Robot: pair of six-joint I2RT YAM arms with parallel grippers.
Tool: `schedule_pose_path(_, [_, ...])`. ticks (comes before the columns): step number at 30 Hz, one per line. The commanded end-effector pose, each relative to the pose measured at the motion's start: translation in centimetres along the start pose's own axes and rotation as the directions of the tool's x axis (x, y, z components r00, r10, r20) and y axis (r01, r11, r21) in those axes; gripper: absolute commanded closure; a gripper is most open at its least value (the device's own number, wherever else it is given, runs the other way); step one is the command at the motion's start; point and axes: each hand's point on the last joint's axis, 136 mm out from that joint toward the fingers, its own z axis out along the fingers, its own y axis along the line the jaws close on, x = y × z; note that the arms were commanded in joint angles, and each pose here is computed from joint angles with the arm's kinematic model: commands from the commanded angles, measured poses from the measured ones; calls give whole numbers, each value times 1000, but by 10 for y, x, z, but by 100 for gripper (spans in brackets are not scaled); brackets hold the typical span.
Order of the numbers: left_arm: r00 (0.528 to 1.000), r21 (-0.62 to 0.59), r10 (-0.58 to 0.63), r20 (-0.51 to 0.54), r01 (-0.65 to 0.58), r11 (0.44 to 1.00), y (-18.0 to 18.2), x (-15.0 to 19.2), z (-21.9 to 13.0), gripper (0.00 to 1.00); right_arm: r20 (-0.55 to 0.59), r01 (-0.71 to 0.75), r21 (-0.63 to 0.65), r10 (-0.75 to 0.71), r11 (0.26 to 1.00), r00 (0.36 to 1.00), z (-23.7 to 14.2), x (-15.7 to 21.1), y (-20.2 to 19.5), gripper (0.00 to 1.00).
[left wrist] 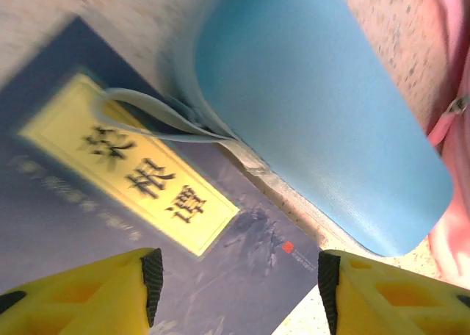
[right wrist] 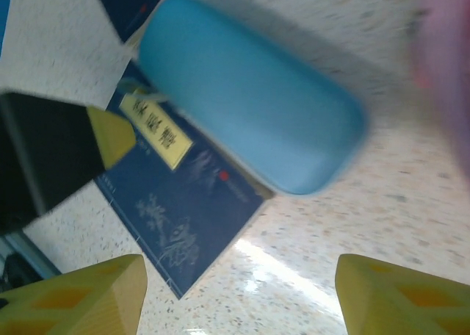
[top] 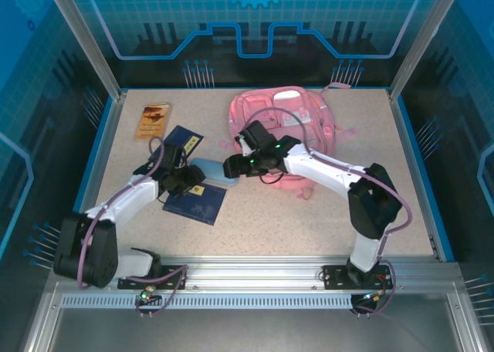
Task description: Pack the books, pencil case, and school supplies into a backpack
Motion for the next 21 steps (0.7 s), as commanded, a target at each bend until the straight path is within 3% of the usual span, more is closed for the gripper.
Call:
schedule_pose_path(1, [998, -132, -57, 0, 56, 990, 42, 15, -16, 37, -99, 109, -5, -109, 994, 989, 27, 23, 18, 31])
schedule_pose_path(9, [987, -169, -149, 62, 157, 973, 76, 16, -32, 39, -162, 286, 7, -281, 958, 946, 88, 35, 48, 45])
schedule_pose_path(15, [986, -161, -156, 62, 164, 973, 77, 14, -34, 38, -223, 297, 37, -282, 954, 933, 126, 34, 47, 47])
schedule_pose_path(21, [988, -170, -150, 45, 155, 973, 78, 17, -35, 38, -292, 260, 136, -213, 956, 932, 124, 62, 15, 46])
